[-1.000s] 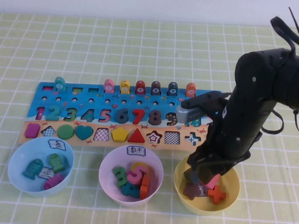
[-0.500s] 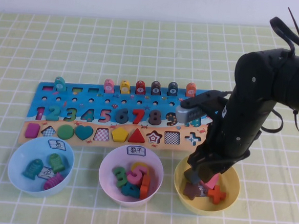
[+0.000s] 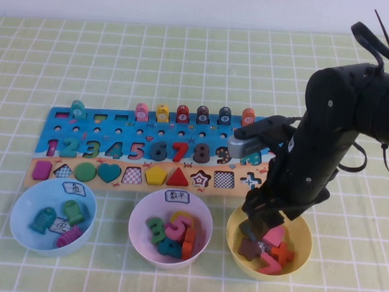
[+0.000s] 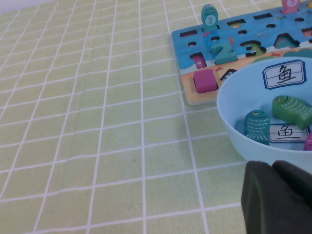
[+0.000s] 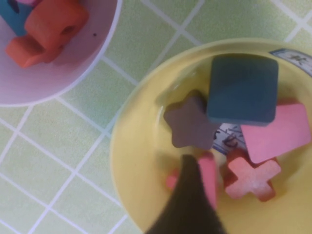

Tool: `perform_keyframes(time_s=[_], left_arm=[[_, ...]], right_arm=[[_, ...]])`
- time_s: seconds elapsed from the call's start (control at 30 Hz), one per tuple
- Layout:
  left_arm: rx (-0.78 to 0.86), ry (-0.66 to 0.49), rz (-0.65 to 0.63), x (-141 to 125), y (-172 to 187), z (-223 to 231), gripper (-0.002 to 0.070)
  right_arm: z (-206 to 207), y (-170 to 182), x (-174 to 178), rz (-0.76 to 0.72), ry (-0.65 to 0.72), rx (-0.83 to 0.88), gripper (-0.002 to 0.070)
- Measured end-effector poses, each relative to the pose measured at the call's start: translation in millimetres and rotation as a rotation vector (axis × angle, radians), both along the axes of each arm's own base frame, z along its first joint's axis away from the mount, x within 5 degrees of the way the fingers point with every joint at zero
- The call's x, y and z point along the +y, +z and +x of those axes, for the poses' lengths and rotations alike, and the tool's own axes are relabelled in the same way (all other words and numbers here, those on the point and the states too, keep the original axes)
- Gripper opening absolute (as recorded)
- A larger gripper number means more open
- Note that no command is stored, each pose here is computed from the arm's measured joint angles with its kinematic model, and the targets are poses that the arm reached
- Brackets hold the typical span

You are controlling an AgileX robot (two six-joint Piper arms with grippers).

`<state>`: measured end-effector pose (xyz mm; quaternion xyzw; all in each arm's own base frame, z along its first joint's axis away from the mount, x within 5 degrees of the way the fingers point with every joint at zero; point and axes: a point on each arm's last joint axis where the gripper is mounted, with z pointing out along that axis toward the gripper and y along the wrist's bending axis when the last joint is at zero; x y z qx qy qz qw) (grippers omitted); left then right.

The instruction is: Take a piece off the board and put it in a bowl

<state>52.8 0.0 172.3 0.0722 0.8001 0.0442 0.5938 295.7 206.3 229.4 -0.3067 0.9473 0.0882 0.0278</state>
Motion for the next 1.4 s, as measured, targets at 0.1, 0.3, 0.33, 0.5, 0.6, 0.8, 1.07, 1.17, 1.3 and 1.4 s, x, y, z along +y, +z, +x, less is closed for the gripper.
perform_keyframes(time_s=[0.1, 0.3, 0.33, 0.5, 0.6, 0.8, 1.07, 1.17, 1.3, 1.4], left_arm=[[0.0, 0.0, 0.0, 0, 0, 0, -0.0005], [0.0, 0.0, 0.0, 0, 0, 0, -0.0005], [0.0, 0.0, 0.0, 0, 0, 0, -0.0005], [0.0, 0.0, 0.0, 0, 0, 0, -0.0005], [0.0, 0.0, 0.0, 0, 0, 0, -0.0005], [0.0, 0.0, 0.0, 0, 0, 0, -0.0005], [0.0, 0.0, 0.0, 0, 0, 0, -0.0005], [0.0, 0.0, 0.0, 0, 0, 0, -0.0005], [0.0, 0.0, 0.0, 0, 0, 0, -0.0005], [0.0, 0.0, 0.0, 0, 0, 0, -0.0005]], right_arm=[[0, 1, 0, 0.003, -0.001, 0.002, 0.0422], [-10, 44, -6, 0.091, -0.008, -0.131, 0.0053], [-14, 57, -9, 0.123, -0.018, -0.182, 0.0025], [-49, 110, -33, 0.285, -0.068, -0.425, -0.0009], [-77, 119, -52, 0.342, -0.088, -0.509, -0.0013], [-128, 119, -86, 0.426, -0.114, -0.634, -0.0015], [-182, 119, -122, 0.555, -0.136, -0.814, -0.0015], [-198, 117, -132, 0.578, -0.135, -0.844, -0.0015], [-209, 113, -139, 0.583, -0.13, -0.856, -0.0015], [-215, 112, -144, 0.587, -0.127, -0.872, -0.0016]])
